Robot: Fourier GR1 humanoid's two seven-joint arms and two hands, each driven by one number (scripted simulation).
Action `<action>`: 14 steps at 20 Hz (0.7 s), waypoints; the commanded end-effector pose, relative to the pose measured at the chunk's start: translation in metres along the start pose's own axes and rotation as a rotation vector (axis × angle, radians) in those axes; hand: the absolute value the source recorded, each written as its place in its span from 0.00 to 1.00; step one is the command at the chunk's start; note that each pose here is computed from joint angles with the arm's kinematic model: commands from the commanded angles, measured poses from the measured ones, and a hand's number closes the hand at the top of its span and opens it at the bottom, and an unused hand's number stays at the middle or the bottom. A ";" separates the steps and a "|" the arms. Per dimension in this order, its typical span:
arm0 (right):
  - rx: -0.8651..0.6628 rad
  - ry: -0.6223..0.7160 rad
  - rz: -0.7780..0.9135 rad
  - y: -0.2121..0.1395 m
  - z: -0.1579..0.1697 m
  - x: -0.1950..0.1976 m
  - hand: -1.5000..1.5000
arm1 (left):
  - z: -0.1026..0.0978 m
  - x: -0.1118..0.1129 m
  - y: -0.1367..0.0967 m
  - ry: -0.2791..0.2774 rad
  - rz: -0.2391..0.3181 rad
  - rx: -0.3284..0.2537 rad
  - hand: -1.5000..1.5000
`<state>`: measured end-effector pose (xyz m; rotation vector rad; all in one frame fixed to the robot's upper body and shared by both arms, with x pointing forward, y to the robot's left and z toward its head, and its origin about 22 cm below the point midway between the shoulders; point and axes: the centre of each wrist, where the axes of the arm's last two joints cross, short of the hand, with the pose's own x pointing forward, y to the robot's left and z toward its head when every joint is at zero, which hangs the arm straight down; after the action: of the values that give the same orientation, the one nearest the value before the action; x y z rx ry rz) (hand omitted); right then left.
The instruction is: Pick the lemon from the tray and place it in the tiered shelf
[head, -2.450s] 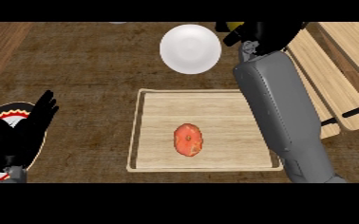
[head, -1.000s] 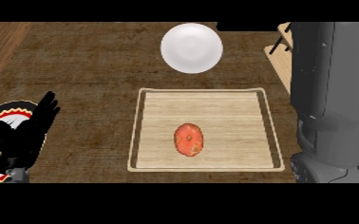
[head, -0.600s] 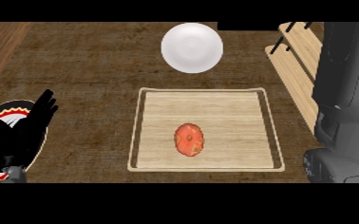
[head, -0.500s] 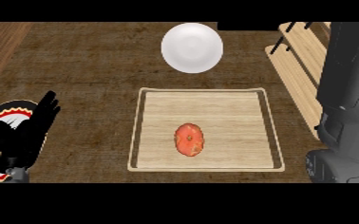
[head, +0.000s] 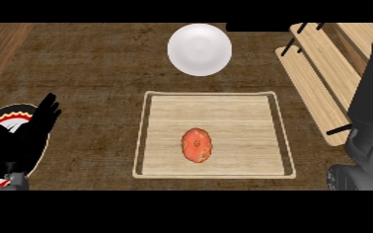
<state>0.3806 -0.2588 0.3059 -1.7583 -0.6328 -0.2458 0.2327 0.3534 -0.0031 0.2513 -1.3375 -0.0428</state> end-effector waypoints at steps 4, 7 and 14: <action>0.034 0.118 0.064 0.030 -0.030 -0.029 0.00 | -0.002 -0.010 0.012 0.008 -0.008 0.015 0.50; 0.015 0.095 0.092 0.023 -0.033 -0.032 0.00 | -0.002 0.011 0.001 -0.013 -0.005 -0.004 0.50; -0.003 0.082 -0.147 0.016 -0.012 -0.035 0.00 | 0.003 0.001 -0.021 -0.016 0.001 -0.006 0.50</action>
<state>0.3668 -0.2930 0.2730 -1.7364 -0.6529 -0.2997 0.2355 0.3482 0.0005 0.2554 -1.3393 -0.0461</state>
